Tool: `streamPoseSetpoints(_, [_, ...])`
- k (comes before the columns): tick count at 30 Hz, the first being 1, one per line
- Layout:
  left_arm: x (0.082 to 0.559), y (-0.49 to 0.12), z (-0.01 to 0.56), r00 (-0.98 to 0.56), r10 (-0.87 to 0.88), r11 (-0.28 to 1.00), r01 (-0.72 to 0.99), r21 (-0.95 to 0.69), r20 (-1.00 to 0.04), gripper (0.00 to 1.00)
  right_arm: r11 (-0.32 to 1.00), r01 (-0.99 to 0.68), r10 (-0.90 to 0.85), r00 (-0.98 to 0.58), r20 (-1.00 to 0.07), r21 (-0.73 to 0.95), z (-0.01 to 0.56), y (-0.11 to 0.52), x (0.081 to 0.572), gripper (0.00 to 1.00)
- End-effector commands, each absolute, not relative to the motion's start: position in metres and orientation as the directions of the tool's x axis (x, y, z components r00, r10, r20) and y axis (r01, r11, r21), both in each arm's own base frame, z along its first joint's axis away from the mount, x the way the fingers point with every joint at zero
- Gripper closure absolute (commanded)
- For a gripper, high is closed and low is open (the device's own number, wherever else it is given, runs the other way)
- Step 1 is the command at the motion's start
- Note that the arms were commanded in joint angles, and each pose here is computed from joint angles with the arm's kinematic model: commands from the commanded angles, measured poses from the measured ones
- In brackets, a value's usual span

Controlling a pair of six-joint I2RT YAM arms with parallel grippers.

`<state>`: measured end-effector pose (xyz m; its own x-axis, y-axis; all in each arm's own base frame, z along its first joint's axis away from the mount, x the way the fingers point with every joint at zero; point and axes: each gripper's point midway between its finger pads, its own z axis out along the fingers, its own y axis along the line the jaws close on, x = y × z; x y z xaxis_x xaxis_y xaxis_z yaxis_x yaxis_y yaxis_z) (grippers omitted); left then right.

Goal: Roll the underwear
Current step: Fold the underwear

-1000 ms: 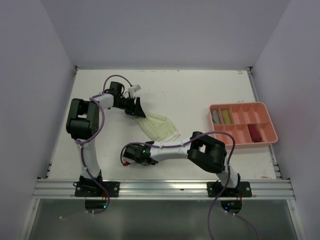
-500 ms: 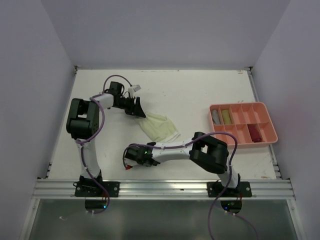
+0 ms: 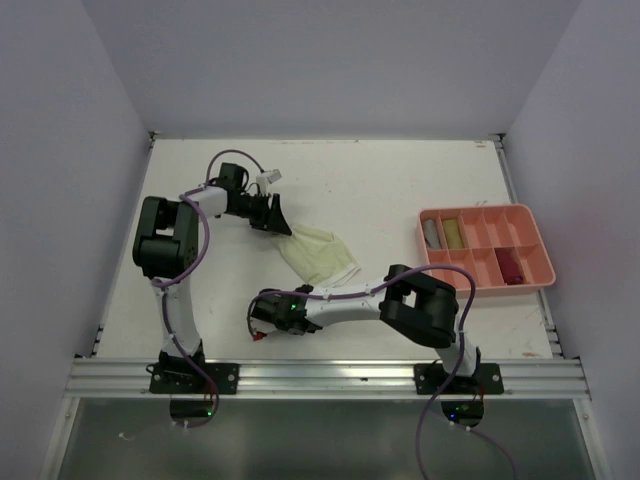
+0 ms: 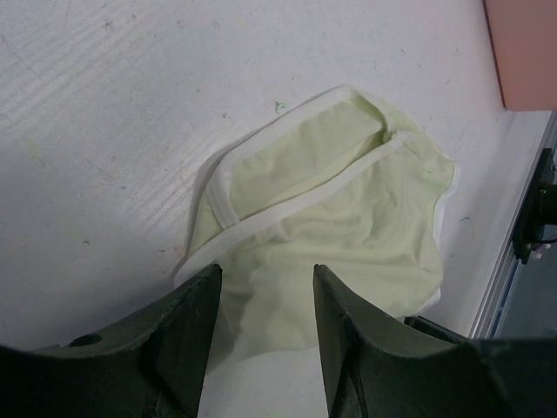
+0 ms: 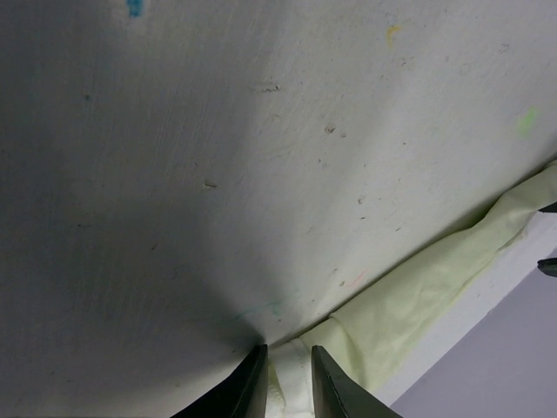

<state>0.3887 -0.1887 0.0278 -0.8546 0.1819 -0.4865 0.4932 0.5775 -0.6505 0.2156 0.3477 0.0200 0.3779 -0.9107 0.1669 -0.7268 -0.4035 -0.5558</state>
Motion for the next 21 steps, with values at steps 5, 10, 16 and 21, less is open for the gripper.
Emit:
streamPoseSetpoints(5, [0.388,-0.159,-0.023,-0.883,0.225,0.706,0.439,-0.555,-0.412,0.47,-0.560,-0.701,-0.828,0.495,0.264,-0.442,0.014,0.329,0.205,0.69])
streamPoseSetpoints(10, [0.387,-0.159,-0.023,-0.881,0.227,0.704,0.442,-0.555,-0.414,0.47,-0.568,-0.705,-0.823,0.501,0.268,-0.425,0.002,0.324,0.202,0.72])
streamPoseSetpoints(16, [0.388,-0.160,-0.023,-0.885,0.222,0.705,0.436,-0.560,-0.410,0.47,-0.572,-0.702,-0.820,0.508,0.264,-0.424,0.001,0.326,0.203,0.94])
streamPoseSetpoints(21, [0.389,-0.159,-0.024,-0.886,0.221,0.707,0.434,-0.558,-0.409,0.47,-0.571,-0.700,-0.820,0.505,0.267,-0.430,0.010,0.329,0.204,1.00])
